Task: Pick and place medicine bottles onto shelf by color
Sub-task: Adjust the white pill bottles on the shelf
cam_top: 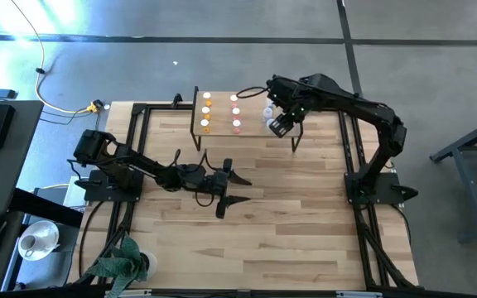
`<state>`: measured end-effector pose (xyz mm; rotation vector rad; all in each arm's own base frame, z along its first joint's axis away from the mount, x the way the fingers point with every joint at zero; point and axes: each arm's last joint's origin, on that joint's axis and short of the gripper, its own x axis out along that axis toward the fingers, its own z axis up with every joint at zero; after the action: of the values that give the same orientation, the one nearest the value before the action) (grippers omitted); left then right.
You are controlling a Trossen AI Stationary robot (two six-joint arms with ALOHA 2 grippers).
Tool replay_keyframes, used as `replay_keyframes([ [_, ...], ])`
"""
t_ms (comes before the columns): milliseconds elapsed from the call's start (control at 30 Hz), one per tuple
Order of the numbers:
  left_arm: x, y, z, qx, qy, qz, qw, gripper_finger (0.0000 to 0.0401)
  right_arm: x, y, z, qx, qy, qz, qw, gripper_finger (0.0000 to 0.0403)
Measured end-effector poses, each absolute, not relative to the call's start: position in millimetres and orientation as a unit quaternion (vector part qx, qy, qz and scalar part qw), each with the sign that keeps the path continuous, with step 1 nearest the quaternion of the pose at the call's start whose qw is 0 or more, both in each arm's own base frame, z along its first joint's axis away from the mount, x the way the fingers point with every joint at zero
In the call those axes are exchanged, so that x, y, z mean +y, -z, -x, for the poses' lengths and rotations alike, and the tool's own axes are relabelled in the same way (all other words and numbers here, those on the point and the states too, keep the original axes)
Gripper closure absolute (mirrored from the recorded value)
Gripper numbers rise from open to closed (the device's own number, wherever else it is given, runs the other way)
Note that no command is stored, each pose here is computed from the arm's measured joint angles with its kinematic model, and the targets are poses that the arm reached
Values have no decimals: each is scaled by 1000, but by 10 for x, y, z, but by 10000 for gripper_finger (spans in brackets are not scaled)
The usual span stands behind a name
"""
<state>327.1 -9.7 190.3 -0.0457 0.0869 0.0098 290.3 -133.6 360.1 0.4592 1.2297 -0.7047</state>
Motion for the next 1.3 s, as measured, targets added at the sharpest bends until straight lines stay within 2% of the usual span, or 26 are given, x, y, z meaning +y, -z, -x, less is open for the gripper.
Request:
replay_keyframes([
  [233,-96,-1885,-3269,53,-5,24,998,175,-1327,-3773,-2924,527,310,-216,761,244],
  [533,-102,-1794,-3255,101,1,43,994,175,-1234,-3967,-3261,392,269,-172,863,244],
  [633,-104,-1824,-3210,124,6,40,991,175,-1240,-4025,-3328,347,272,-184,879,244],
  [800,-100,-2013,-3083,140,4,47,989,175,-1321,-3999,-3342,341,276,-204,875,246],
  [967,-106,-2187,-2954,144,5,48,988,175,-1428,-3750,-3415,400,286,-216,843,253],
  [1300,-147,-2186,-2894,171,-4,41,984,175,-1551,-3402,-3583,460,251,-228,820,254],
])
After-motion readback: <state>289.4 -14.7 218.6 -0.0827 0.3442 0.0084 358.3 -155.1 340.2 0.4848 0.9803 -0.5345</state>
